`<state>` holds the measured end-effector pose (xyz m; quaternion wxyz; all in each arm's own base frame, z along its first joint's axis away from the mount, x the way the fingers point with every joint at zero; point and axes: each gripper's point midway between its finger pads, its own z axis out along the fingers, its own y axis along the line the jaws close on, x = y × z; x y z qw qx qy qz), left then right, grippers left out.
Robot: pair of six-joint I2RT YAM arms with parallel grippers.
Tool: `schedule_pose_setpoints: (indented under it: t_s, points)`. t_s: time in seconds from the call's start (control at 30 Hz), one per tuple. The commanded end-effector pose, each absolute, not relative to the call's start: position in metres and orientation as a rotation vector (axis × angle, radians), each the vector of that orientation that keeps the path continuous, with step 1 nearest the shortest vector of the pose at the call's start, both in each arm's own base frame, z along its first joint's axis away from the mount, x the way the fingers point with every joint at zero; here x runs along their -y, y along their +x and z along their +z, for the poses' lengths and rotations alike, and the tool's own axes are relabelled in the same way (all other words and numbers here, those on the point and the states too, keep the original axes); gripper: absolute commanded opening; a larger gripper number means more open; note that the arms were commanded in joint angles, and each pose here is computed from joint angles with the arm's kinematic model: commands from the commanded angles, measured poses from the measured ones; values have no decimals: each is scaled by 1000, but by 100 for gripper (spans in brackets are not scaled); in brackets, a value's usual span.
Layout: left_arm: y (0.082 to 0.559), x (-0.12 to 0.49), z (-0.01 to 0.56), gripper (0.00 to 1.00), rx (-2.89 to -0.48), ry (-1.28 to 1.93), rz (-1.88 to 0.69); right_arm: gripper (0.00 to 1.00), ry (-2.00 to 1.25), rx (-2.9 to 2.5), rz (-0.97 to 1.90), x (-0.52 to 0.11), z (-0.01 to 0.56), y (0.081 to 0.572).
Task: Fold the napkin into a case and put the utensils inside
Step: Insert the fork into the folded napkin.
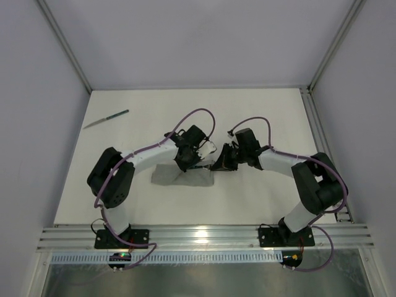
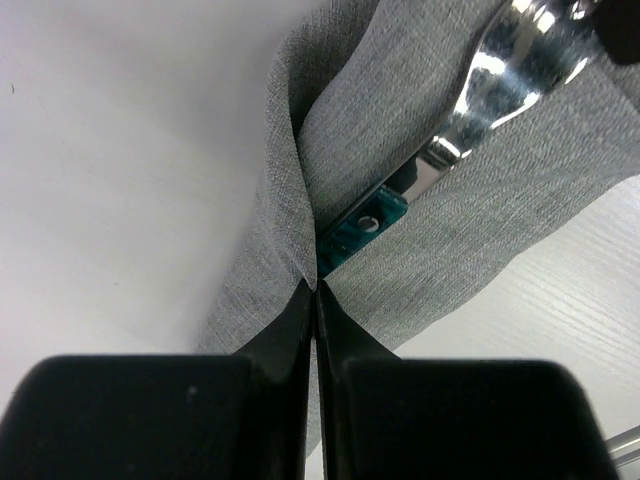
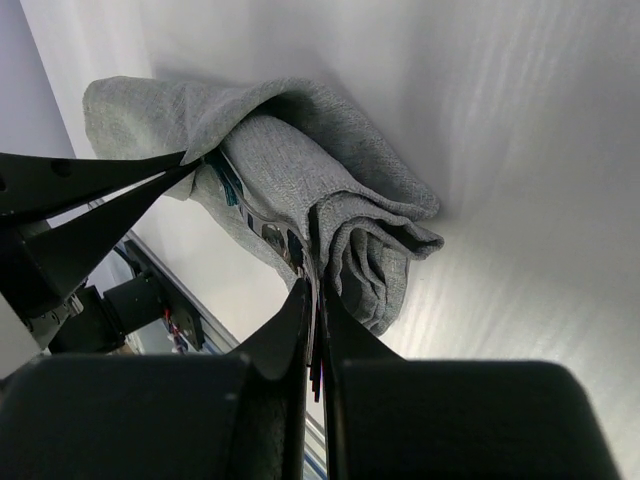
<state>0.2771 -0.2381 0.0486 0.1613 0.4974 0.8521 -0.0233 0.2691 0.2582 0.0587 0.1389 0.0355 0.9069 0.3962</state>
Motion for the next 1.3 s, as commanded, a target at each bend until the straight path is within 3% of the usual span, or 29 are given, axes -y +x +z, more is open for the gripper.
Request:
schedule_pose_setpoints:
  t_s: [0.0, 0.33, 0.37, 0.4, 0.43, 0.53, 0.67, 0.73, 0.77, 0.87, 1.07, 1.17, 1.2, 1.27]
  points:
    - [279, 249, 64, 0, -2395, 1365, -122, 3, 119, -2592, 1105, -278, 65, 280]
    - [275, 242, 61, 0, -2405, 1367, -102, 4, 154, -2582, 1082, -280, 58, 286]
    - [275, 241, 60, 0, -2406, 1369, -95, 7, 145, -2586, 1074, -279, 57, 285]
    - [274, 238, 59, 9, -2405, 1370, -83, 22, 141, -2597, 1063, -278, 56, 283]
    - [275, 237, 60, 14, -2406, 1368, -77, 30, 136, -2601, 1055, -276, 55, 283]
    - [274, 231, 61, 19, -2403, 1370, -59, 45, 107, -2636, 1009, -269, 53, 275]
    - [274, 225, 63, 21, -2403, 1370, -44, 57, 48, -2630, 943, -259, 63, 272]
    - [275, 224, 66, 24, -2402, 1363, -48, 58, 9, -2638, 891, -253, 68, 271]
    - [274, 224, 67, 26, -2403, 1362, -50, 65, -6, -2636, 875, -251, 71, 270]
    - [276, 227, 79, 30, -2385, 1345, -78, 66, -67, -2637, 794, -240, 81, 268]
    - [282, 234, 112, 34, -2343, 1301, -135, 65, -114, -2590, 596, -209, 112, 268]
    - [286, 225, 123, 34, -2359, 1253, -179, 43, -121, -2556, 425, -184, 119, 272]
    - [290, 211, 125, 33, -2385, 1206, -165, 23, -127, -2567, 383, -178, 114, 270]
    - [294, 190, 124, 29, -2418, 1161, -125, 8, -135, -2581, 248, -163, 102, 275]
